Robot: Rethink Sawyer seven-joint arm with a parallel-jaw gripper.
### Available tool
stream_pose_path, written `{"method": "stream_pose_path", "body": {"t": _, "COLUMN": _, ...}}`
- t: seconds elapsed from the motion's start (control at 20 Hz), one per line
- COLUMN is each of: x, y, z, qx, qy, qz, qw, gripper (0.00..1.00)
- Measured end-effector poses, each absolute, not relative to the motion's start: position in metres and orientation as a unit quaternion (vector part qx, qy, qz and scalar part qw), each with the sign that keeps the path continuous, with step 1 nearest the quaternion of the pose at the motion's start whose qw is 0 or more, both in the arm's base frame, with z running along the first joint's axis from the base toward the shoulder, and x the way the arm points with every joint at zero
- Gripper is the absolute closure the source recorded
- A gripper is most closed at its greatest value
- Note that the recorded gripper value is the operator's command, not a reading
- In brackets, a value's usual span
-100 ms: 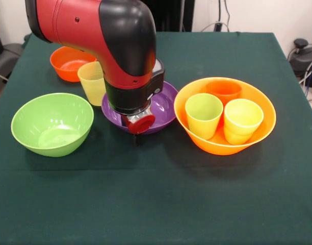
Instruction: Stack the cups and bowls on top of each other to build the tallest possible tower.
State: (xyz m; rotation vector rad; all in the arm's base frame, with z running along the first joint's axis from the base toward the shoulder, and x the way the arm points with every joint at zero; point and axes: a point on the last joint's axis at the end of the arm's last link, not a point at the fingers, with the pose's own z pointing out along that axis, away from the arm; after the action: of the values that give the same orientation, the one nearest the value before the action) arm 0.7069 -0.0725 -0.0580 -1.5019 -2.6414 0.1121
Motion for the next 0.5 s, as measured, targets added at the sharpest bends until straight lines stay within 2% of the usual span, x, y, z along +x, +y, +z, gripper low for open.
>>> {"method": "stream_pose_path", "body": {"t": 0.5, "x": 0.7059, "y": -0.0721, "z": -0.0586, "qx": -0.493, "qy": -0.867, "qz": 0.037, "qw": 0.052, "gripper": 0.0}}
